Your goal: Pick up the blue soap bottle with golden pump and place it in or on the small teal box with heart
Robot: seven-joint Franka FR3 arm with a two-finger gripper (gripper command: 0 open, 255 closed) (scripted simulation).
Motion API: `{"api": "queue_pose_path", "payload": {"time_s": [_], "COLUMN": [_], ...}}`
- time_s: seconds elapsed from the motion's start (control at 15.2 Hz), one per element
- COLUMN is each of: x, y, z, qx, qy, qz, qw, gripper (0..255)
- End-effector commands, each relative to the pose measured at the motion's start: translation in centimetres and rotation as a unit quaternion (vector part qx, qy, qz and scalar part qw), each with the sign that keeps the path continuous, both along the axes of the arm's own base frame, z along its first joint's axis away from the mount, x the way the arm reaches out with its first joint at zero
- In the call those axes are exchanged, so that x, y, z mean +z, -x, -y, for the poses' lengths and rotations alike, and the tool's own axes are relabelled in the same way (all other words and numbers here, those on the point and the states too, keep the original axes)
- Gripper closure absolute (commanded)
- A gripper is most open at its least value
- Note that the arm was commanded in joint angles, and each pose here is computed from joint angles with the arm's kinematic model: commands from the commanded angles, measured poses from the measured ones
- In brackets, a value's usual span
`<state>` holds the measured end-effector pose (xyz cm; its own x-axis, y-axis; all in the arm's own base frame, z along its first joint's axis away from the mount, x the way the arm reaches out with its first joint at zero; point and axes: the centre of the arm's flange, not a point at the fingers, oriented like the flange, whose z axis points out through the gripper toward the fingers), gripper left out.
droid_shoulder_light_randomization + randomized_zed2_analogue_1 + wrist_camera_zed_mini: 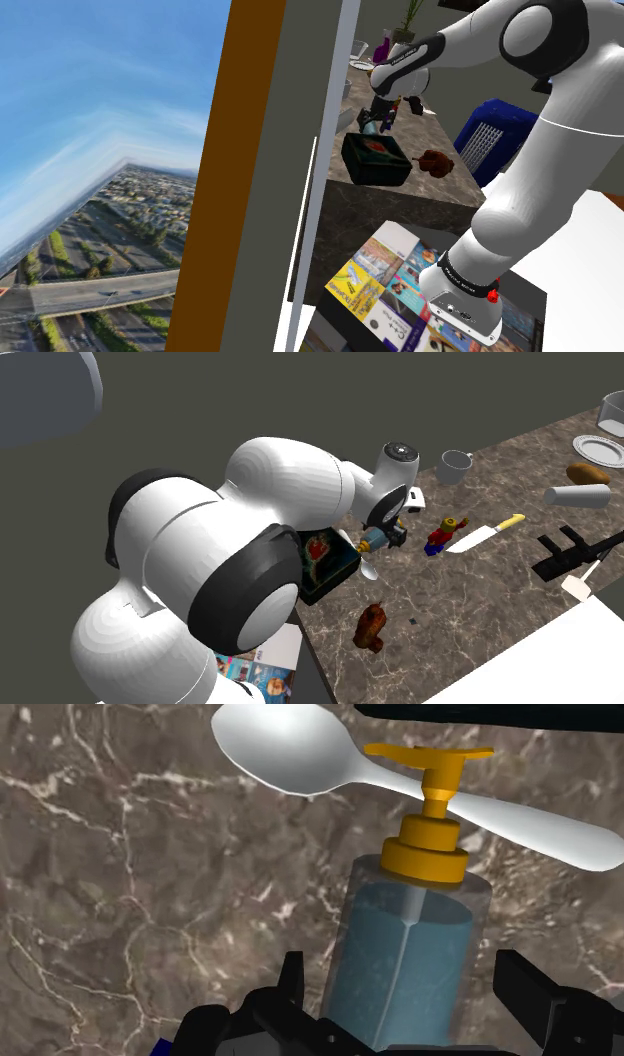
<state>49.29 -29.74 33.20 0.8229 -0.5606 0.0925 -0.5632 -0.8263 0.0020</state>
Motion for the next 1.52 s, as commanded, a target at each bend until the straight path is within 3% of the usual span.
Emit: {"api": "queue_pose_path", "payload": {"time_s": [0.0,0.4,0.46,1.06,1.45], "x": [-0.4,-0.4,-0.4,-0.4,2.8], "y": [0.1,0.1,0.1,0.1,0.1], "z": [0.0,0.0,0.0,0.0,0.0], "qx": [0.0,0.0,0.0,0.0,0.0], "qy": [0.0,0.0,0.0,0.0,0.0], "qz": [0.0,0.0,0.0,0.0,0.0], "qw": [1.0,1.0,1.0,1.0,1.0], "gripper": [0,0,255,255,255]}}
